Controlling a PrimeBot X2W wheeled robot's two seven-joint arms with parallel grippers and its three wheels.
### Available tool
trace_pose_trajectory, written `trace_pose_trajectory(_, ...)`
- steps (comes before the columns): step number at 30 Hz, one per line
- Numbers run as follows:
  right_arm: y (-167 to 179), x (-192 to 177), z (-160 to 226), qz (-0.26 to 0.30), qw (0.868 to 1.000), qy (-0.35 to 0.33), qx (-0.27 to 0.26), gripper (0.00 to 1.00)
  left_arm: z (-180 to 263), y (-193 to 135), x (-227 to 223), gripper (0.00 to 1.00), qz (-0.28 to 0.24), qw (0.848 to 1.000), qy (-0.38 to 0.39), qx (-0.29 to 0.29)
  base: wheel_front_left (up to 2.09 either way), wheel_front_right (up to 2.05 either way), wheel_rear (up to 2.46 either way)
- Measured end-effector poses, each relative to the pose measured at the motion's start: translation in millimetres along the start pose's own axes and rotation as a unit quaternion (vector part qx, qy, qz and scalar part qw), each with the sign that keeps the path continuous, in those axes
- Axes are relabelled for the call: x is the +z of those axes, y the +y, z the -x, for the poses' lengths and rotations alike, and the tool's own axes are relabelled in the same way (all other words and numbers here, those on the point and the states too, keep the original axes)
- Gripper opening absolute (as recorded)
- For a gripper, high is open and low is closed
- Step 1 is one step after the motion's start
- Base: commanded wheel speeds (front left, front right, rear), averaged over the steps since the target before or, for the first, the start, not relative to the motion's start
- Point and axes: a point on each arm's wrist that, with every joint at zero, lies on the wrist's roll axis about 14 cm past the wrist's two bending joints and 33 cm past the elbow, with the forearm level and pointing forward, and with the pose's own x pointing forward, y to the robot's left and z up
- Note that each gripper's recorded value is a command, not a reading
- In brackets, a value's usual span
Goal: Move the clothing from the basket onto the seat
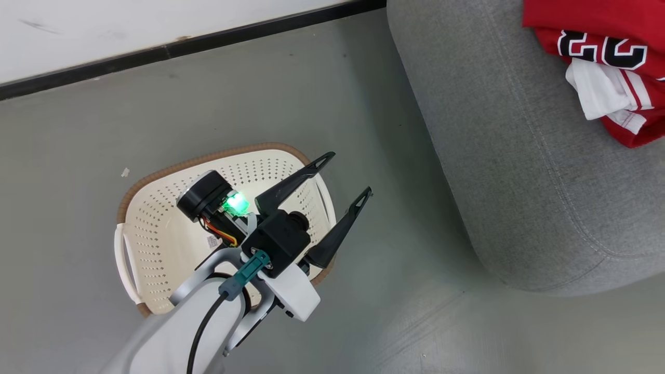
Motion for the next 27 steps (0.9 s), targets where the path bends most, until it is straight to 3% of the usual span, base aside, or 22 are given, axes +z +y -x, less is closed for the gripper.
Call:
trace_pose_trajectory(15, -33, -23, 43, 0.008, 1.000, 0.017, -0.025, 1.00, -11, -12, 9, 1.00, 0.002, 1.000, -0.017, -0.018, 0.00, 0.00, 0.00)
trace_pose_trajectory(27, -29, 13, 50, -0.015, 0.999, -0.046, -0.018, 1.00, -12, -10, 22, 1.00, -0.002, 0.999, -0.031, -0.006, 0.00, 0.00, 0.00)
